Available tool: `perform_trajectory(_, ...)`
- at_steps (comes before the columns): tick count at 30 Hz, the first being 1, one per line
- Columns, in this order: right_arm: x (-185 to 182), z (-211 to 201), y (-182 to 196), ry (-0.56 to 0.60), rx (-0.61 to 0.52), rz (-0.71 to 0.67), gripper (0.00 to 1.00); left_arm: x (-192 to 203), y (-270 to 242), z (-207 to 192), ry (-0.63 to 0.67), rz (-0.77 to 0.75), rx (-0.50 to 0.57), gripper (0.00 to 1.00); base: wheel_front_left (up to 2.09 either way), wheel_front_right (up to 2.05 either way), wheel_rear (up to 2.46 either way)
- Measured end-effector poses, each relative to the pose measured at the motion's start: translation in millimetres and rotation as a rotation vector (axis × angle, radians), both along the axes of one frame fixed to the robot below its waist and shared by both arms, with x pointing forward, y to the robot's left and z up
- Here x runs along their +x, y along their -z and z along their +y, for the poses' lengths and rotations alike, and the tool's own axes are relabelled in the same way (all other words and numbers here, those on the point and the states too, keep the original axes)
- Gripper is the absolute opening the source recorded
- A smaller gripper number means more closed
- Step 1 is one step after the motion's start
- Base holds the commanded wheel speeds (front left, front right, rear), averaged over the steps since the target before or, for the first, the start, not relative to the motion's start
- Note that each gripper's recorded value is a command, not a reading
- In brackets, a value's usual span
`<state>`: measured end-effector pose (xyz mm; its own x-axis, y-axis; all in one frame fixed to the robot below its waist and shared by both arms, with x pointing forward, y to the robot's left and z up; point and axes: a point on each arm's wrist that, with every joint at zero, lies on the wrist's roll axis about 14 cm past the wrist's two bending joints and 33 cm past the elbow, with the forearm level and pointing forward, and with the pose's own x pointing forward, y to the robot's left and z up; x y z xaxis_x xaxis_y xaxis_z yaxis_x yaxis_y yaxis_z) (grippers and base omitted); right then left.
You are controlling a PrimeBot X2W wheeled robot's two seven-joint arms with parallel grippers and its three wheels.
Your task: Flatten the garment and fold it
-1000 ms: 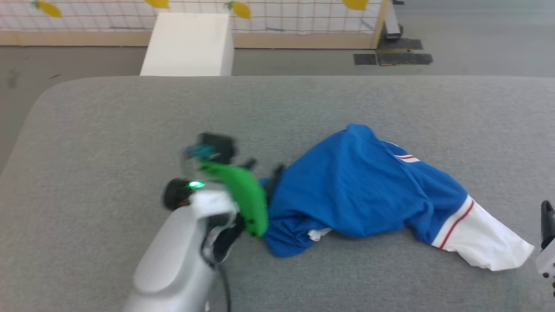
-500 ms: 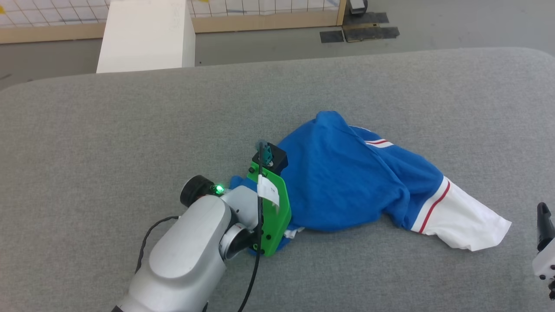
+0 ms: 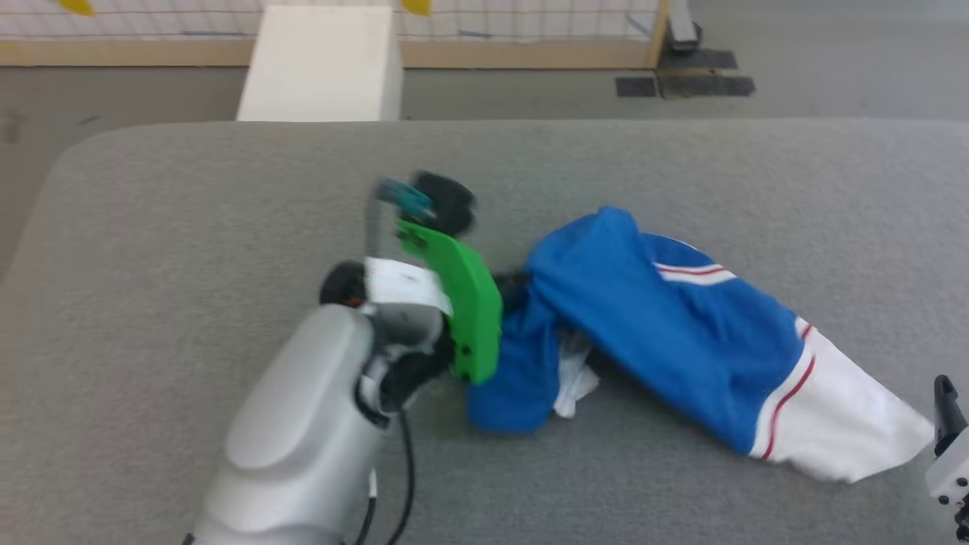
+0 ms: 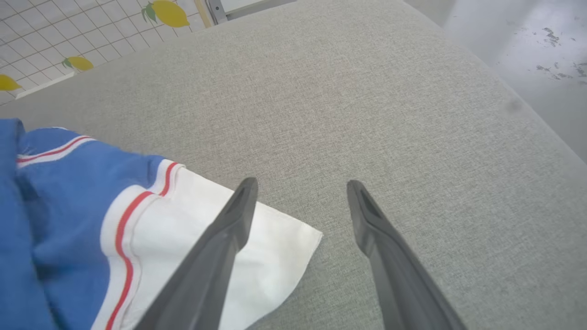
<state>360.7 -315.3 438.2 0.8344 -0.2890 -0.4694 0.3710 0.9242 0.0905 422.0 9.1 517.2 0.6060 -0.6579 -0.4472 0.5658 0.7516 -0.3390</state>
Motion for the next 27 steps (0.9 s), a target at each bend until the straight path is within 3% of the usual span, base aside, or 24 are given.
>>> perform_trajectory(6,18,26,-3,-0.079,0.012,-0.015,1.0,4,-41,75,-0.3,-0.111,-0.144,0.0,0.0,0.0,0.0)
perform_trajectory(7,27,42,-4,-0.127,0.019,-0.018,1.0,-14,-27,133,-0.512,-0.084,-0.152,0.0,0.0,0.0,0.0)
perform_trajectory(10,34,56,-4,-0.165,0.023,-0.024,1.0,-45,11,172,-0.666,0.031,-0.13,0.0,0.0,0.0,0.0)
perform_trajectory(13,38,65,-1,-0.191,0.028,-0.017,1.0,-84,57,184,-0.754,0.203,-0.125,0.0,0.0,0.0,0.0)
perform_trajectory(17,36,69,8,-0.199,0.04,0.004,1.0,-135,114,164,-0.741,0.464,-0.121,0.0,0.0,0.0,0.0)
perform_trajectory(21,35,71,12,-0.202,0.046,0.011,1.0,-144,121,148,-0.72,0.526,-0.191,0.0,0.0,0.0,0.0)
perform_trajectory(22,35,71,13,-0.204,0.046,0.01,1.0,-139,113,145,-0.712,0.5,-0.231,0.2,0.0,0.0,0.0)
perform_trajectory(23,35,73,10,-0.209,0.043,0.002,1.0,-114,77,148,-0.717,0.342,-0.355,1.0,0.0,0.0,0.0)
perform_trajectory(27,39,81,3,-0.24,0.026,-0.016,1.0,-77,1,177,-0.732,-0.013,-0.479,1.0,0.0,0.0,0.0)
